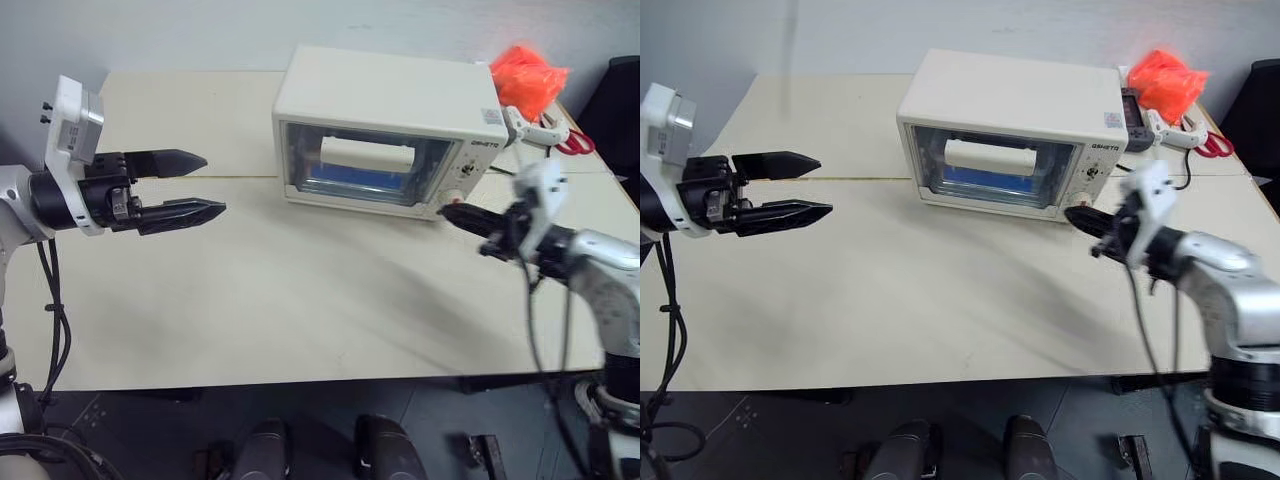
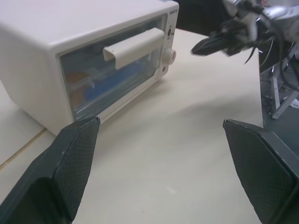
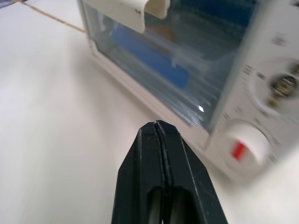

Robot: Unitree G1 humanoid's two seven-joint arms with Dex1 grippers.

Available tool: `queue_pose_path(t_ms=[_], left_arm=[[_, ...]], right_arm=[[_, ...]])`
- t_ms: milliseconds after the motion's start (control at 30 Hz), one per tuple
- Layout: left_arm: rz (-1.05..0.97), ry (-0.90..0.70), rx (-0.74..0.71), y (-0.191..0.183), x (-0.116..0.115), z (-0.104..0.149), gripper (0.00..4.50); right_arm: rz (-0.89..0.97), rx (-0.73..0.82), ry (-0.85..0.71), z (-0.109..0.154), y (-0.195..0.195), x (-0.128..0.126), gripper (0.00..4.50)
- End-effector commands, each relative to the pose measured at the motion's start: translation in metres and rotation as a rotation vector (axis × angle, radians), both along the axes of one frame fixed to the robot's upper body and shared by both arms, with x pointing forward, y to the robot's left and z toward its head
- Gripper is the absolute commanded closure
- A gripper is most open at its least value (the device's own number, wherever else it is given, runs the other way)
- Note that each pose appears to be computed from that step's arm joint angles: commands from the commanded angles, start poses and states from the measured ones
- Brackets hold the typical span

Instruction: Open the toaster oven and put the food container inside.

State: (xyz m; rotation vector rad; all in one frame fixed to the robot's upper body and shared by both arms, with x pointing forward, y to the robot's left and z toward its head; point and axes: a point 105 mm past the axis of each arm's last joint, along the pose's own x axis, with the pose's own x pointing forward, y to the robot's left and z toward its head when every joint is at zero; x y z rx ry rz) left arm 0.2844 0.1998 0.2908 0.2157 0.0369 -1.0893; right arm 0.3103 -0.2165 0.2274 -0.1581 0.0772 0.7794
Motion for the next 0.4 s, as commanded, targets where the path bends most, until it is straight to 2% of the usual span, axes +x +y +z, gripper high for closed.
queue_pose_path(t_ms=[33, 167, 300, 400], left_arm=[[0.032, -0.053, 0.029, 0.010, -0.002, 0.008, 0.00], [0.040, -0.060, 0.032, 0.015, -0.001, 0.011, 0.00], [0.046, -0.075, 0.039, 0.019, 0.000, 0.014, 0.00], [0.055, -0.093, 0.055, 0.020, 0.002, 0.014, 0.00]], right_arm=[[0.091, -0.006, 0.029, 0.027, -0.023, -0.033, 3.61], [0.050, -0.060, 0.027, 0.045, -0.049, -0.042, 2.21], [-0.019, -0.090, -0.015, 0.056, -0.071, -0.038, 0.83], [-0.024, -0.090, -0.039, 0.058, -0.075, -0.036, 0.83]])
